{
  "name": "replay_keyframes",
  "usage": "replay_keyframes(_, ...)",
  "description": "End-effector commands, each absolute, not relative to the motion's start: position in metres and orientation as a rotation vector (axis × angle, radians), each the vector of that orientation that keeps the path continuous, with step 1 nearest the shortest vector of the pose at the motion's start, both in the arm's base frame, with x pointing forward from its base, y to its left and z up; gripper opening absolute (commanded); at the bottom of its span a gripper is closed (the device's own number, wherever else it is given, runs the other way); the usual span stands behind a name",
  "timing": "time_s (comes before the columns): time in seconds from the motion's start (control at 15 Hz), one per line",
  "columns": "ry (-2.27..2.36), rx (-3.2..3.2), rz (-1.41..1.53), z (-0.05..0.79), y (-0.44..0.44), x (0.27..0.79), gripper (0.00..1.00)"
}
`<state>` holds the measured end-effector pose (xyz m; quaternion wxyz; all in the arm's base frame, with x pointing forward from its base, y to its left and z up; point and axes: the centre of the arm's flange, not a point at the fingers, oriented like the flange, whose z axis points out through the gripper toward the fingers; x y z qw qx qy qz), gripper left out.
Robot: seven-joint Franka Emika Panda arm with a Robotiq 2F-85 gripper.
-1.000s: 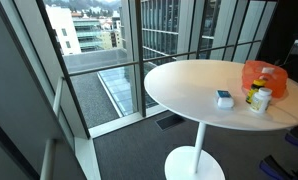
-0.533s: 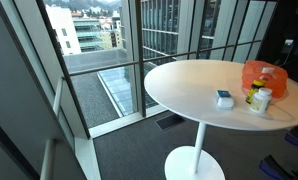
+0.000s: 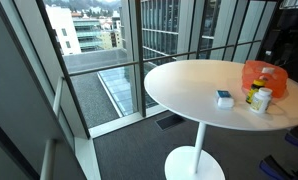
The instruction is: Put the bottle with a yellow cap in the plastic bag
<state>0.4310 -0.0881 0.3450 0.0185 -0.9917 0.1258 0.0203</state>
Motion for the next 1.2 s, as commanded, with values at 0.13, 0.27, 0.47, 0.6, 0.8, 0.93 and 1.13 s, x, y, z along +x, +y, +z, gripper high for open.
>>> replay_keyframes(0.13, 0.582, -3.153, 0.137, 0.319, -0.091, 0.454, 1.00)
replay_keyframes(0.27, 0.588, -3.147, 0.149, 0.319, -0.087, 0.456, 1.00)
replay_keyframes(0.47, 0.556, -3.139, 0.167, 0.311, -0.089, 0.445, 1.00)
replay_keyframes(0.6, 0.604, -3.144, 0.168, 0.307, -0.091, 0.448, 1.00)
replay_keyframes(0.8, 0.656, -3.134, 0.177, 0.292, -0.095, 0.448, 1.00)
replay_keyframes(0.93, 0.694, -3.126, 0.173, 0.283, -0.095, 0.450, 1.00)
replay_keyframes(1.13, 0.728, -3.129, 0.146, 0.268, -0.095, 0.456, 1.00)
